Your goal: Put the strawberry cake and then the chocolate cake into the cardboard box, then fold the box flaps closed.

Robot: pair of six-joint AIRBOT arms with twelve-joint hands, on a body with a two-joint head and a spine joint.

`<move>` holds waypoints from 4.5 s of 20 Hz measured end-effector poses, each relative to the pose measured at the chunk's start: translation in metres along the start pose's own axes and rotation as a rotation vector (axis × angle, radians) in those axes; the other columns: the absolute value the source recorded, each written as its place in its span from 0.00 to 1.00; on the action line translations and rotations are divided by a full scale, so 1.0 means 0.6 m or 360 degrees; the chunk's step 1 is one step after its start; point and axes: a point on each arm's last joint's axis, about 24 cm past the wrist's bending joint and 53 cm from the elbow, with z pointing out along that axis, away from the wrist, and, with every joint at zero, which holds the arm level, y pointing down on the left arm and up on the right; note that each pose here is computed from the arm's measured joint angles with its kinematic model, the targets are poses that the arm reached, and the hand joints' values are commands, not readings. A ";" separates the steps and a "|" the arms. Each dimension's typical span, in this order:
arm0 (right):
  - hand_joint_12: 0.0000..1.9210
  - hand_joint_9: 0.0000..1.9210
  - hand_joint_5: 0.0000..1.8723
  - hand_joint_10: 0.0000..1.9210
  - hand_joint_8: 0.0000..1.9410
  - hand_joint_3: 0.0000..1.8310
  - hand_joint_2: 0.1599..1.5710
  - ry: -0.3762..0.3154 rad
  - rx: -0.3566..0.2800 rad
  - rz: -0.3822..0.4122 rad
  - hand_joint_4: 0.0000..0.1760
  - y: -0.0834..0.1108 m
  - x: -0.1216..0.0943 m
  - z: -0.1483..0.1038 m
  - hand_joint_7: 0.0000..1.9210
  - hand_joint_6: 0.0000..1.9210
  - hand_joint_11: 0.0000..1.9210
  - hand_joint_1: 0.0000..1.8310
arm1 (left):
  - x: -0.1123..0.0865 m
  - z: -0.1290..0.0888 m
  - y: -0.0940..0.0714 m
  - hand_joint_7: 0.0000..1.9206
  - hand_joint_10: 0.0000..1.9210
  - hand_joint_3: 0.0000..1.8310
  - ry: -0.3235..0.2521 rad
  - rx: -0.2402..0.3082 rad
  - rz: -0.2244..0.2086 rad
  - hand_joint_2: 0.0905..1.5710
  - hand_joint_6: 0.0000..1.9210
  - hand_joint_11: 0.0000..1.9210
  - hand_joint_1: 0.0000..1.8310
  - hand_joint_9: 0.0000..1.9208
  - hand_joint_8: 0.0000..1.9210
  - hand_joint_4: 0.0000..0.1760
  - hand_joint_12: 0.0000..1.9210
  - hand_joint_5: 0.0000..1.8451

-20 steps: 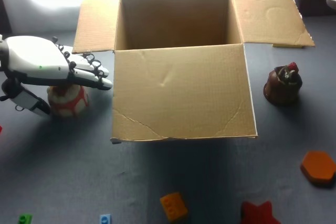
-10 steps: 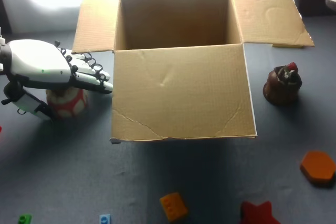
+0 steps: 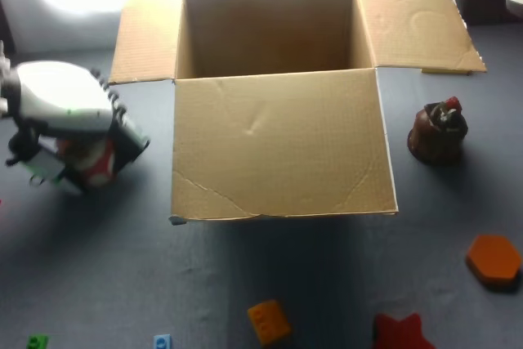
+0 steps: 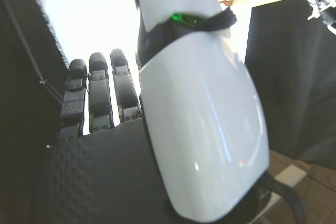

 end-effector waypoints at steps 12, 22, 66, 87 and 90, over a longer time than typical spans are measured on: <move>0.27 0.06 0.02 0.01 0.00 0.00 0.61 0.0002 -0.0001 -0.0002 0.00 0.000 0.001 0.000 0.05 0.00 0.00 0.63 | -0.072 -0.081 -0.032 0.41 0.68 0.00 -0.0076 0.0030 0.0090 0.74 0.65 0.42 0.73 0.48 0.67 0.00 0.78 0.40; 0.08 0.04 0.01 0.00 0.00 0.00 0.58 0.0001 -0.0001 -0.0002 0.11 0.000 0.000 0.000 0.03 0.00 0.00 0.66 | -0.129 -0.161 -0.099 0.38 0.71 0.00 -0.0110 0.0087 0.0241 0.75 0.68 0.43 0.73 0.47 0.68 0.00 0.84 0.39; 0.20 0.06 0.00 0.01 0.00 0.00 0.60 -0.0024 -0.0012 -0.0001 0.08 0.006 -0.003 0.003 0.05 0.00 0.00 0.65 | -0.272 0.056 -0.330 0.41 0.56 0.00 -0.0020 0.0443 0.0685 0.78 0.74 0.42 0.64 0.45 0.68 0.00 0.76 0.35; 0.16 0.06 0.02 0.00 0.00 0.00 0.60 0.0041 0.0309 0.0546 0.08 -0.112 0.012 0.043 0.06 0.00 0.00 0.65 | -0.306 0.022 -0.293 0.10 0.00 0.01 -0.0094 0.0358 0.0702 0.71 0.00 0.00 0.38 0.14 0.00 0.07 0.51 0.10; 0.15 0.06 0.02 0.00 0.00 0.00 0.60 0.0064 0.0344 0.0671 0.06 -0.138 0.017 0.061 0.05 0.00 0.00 0.64 | -0.309 -0.011 -0.256 0.11 0.00 0.01 -0.0113 0.0299 0.0658 0.75 0.00 0.00 0.22 0.14 0.00 0.01 0.49 0.11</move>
